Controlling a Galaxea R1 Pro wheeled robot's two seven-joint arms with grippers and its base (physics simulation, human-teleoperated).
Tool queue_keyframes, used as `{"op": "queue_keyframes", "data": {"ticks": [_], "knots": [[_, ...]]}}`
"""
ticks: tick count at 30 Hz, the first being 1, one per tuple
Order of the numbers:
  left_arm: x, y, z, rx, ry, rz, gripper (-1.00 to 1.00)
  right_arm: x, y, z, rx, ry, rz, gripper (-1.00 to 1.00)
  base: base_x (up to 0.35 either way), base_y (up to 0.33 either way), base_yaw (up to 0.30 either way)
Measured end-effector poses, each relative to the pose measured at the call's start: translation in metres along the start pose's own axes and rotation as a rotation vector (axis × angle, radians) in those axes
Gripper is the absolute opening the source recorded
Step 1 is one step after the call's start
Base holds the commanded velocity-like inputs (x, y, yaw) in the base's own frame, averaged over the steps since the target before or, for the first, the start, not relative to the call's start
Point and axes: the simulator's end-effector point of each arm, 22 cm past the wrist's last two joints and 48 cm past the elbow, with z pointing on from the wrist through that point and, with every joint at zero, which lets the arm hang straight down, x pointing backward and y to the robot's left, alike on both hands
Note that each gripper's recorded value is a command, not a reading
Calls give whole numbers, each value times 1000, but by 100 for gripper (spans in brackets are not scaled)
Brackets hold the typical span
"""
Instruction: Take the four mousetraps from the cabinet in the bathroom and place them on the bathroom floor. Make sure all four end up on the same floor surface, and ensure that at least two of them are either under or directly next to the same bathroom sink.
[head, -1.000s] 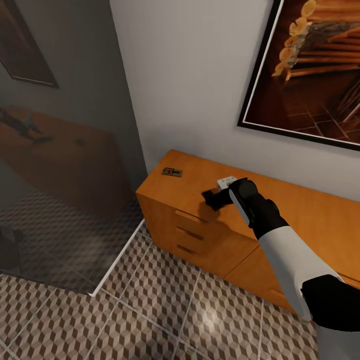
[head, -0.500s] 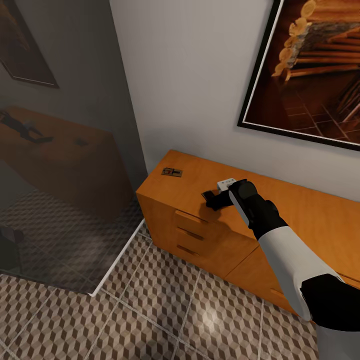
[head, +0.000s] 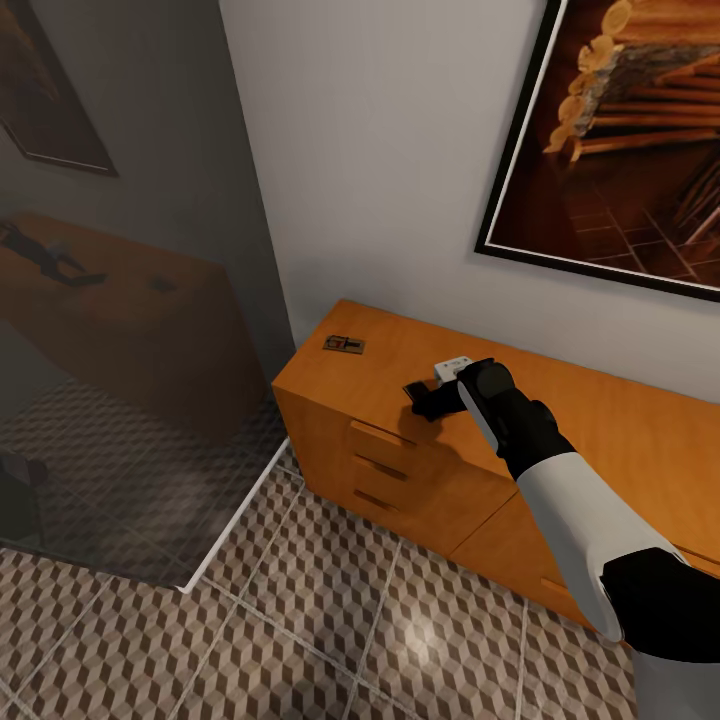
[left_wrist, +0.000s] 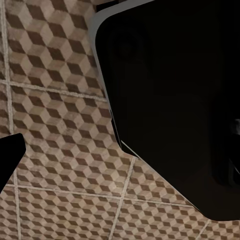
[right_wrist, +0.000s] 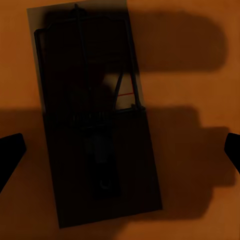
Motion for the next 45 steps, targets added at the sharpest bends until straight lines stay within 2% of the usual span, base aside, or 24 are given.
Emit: {"op": "queue_keyframes", "data": {"ticks": [12,13,17,19,45], "knots": [[0,0,0,0,0,0,100,0,0,0,0,0,0,100,0,0,0],[0,0,0,0,0,0,100,0,0,0,0,0,0,-100,0,0,0],[0,0,0,0,0,1,100,1,4,1,-16,1,8,-100,0,0,0],[0,0,0,0,0,0,100,0,0,0,3,-1,-4,-100,0,0,0],[0,0,0,0,0,0,100,0,0,0,0,-2,0,-100,0,0,0]]}}
